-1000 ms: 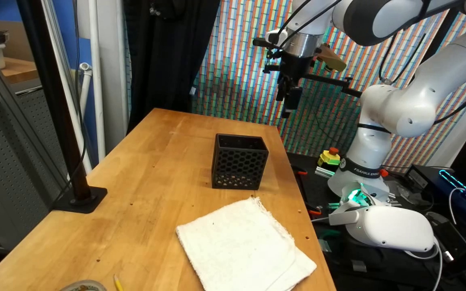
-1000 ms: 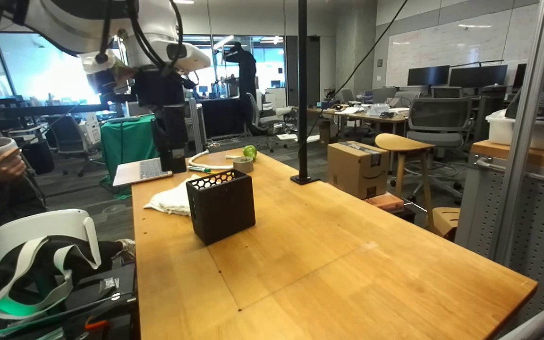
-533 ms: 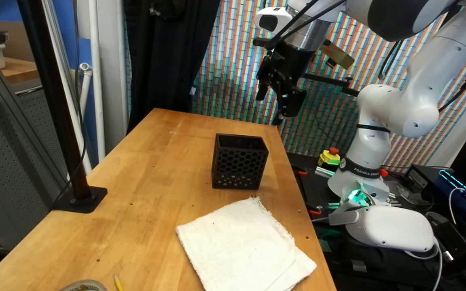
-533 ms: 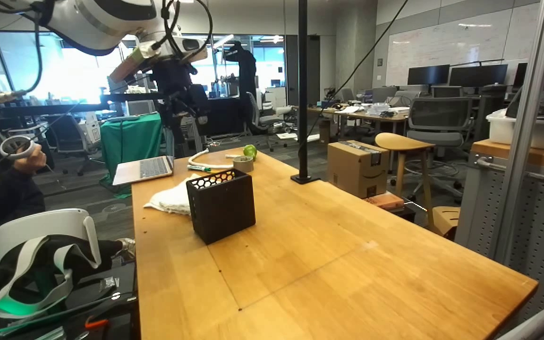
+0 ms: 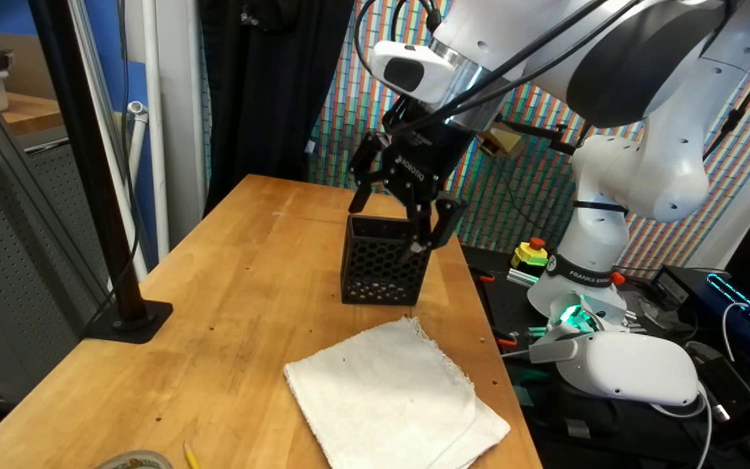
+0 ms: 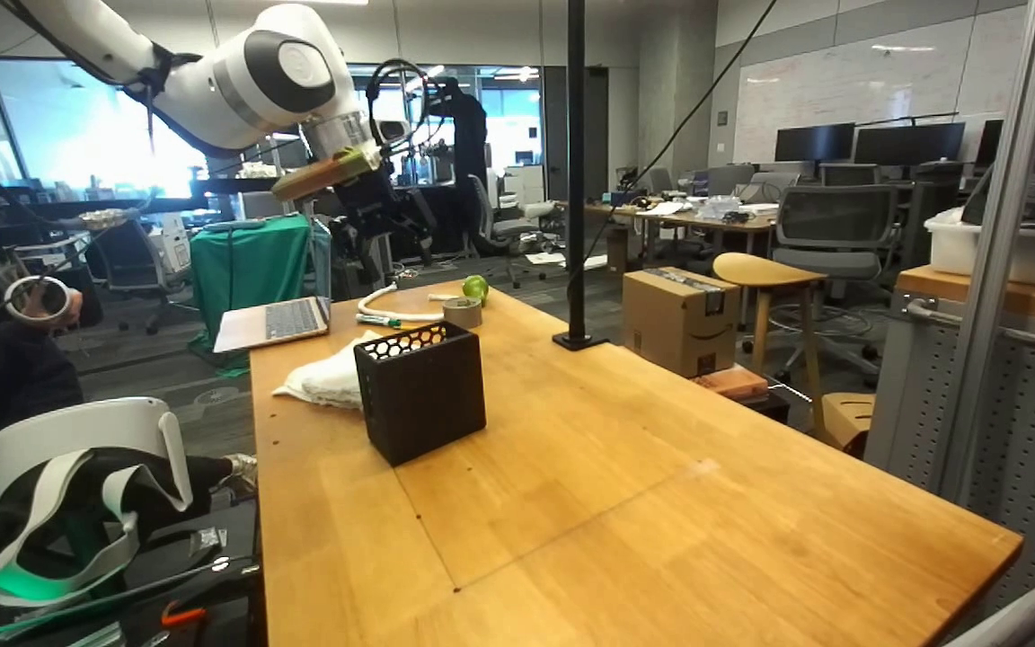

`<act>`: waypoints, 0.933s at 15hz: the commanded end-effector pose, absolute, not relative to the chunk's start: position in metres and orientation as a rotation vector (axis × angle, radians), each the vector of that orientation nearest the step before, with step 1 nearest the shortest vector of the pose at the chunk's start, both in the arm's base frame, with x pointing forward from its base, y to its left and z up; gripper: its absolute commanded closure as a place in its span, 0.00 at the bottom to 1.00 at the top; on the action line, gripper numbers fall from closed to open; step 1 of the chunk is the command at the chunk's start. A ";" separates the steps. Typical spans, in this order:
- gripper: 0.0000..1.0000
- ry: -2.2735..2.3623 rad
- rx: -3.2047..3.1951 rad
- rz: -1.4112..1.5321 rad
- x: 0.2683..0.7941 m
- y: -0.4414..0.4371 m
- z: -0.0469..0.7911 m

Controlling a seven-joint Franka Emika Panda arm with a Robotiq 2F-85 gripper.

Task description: Pick up the cloth and put it in the box

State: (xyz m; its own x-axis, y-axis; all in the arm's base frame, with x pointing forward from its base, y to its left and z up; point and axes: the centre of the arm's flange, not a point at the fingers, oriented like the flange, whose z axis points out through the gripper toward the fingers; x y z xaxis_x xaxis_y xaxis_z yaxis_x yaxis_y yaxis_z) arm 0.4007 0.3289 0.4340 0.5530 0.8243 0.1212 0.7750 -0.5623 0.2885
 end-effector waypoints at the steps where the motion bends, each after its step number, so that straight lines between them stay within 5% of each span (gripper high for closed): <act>1: 0.00 1.601 2.536 0.463 0.411 0.352 0.424; 14: 0.00 2.210 2.283 0.268 0.381 0.392 0.312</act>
